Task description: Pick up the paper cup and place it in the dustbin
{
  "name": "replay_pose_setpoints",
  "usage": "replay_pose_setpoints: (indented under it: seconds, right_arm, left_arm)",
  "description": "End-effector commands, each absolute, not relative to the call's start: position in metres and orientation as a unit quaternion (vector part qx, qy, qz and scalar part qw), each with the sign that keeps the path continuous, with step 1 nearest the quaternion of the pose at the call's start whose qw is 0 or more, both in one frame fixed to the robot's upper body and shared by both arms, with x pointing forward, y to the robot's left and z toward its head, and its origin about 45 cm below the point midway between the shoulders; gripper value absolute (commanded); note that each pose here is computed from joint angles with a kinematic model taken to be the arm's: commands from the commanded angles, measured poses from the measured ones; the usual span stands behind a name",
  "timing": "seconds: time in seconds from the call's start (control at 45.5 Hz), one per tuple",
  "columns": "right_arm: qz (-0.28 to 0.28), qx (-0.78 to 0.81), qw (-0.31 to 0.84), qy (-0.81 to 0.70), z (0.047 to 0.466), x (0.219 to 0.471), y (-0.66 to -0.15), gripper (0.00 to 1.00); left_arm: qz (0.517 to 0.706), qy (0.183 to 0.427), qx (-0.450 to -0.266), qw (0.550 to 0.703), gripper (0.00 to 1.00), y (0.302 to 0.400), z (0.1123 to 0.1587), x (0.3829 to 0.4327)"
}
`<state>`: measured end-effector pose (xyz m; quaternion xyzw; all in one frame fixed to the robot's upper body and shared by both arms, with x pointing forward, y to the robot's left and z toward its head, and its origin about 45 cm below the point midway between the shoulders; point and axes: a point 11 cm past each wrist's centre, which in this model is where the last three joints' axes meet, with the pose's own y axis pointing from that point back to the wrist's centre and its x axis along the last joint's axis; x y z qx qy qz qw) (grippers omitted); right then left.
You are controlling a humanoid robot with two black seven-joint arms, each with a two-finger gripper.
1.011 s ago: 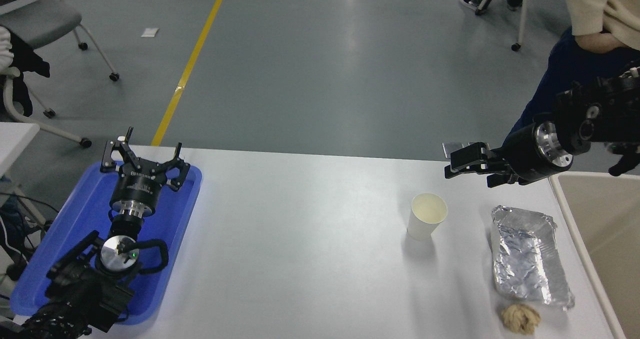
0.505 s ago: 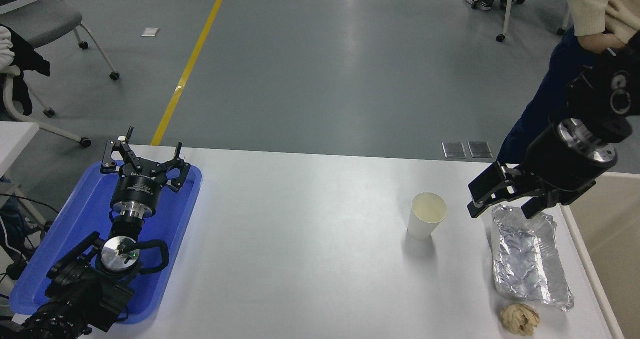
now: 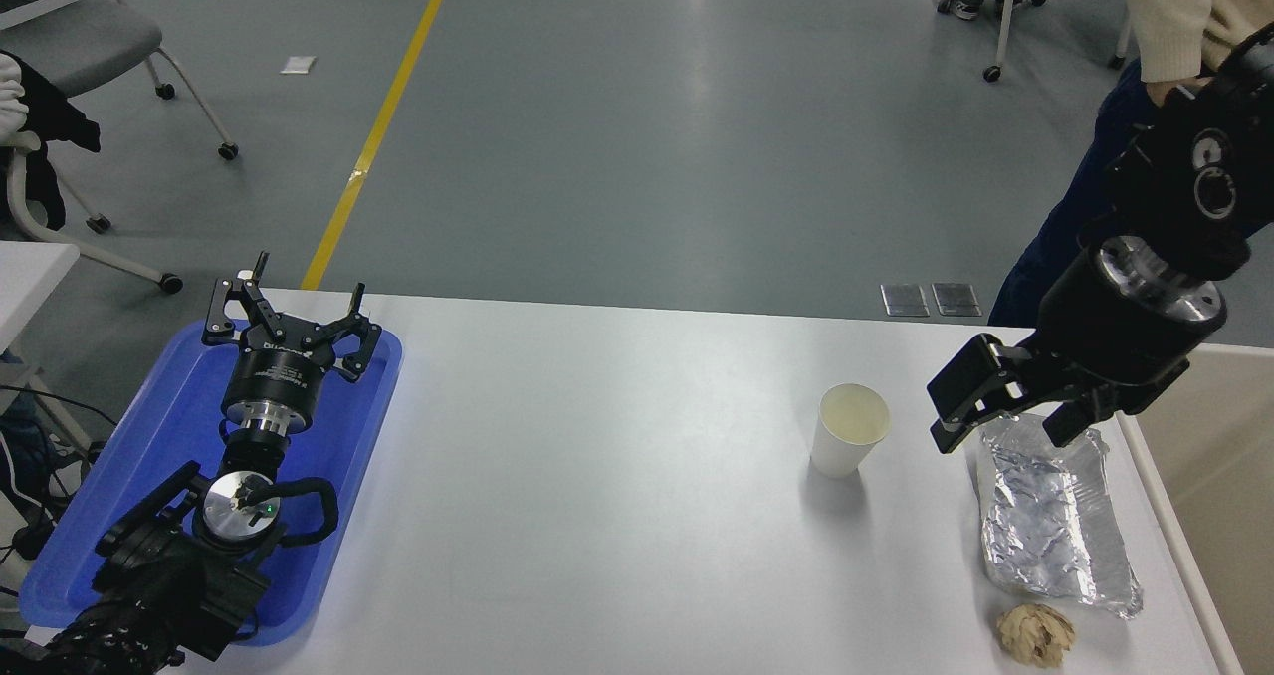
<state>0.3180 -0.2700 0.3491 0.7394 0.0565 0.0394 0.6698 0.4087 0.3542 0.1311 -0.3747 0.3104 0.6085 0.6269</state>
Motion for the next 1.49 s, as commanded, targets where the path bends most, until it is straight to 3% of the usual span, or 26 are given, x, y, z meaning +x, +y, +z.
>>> replay_pose_setpoints:
  seconds: [0.0,0.33,0.637,1.033,1.473]
  right_arm:
    - [0.049,0.736,0.673,0.05,0.345,0.333,-0.271,1.0]
    - [0.104,0.723,0.683,-0.001,0.309,0.389,-0.287,1.0]
    - [0.148,0.729,0.668,-0.022,0.249,0.411,-0.28,1.0]
    - [0.173,0.739,0.649,-0.045,0.17,0.413,-0.278,1.0]
    - [0.19,0.713,0.669,-0.089,0.124,0.414,-0.305,1.0]
  left_arm:
    - [0.609,0.311,-0.375,0.626,1.0,0.3535,0.1306,0.4086]
    - [0.609,0.311,-0.375,0.626,1.0,0.3535,0.1306,0.4086]
    - [0.608,0.311,-0.376,0.626,1.0,0.3526,0.131,0.4092]
    - [0.608,0.311,-0.376,0.626,1.0,0.3525,0.1308,0.4092]
    - [0.609,0.31,-0.376,0.626,1.0,0.3534,0.1312,0.4091]
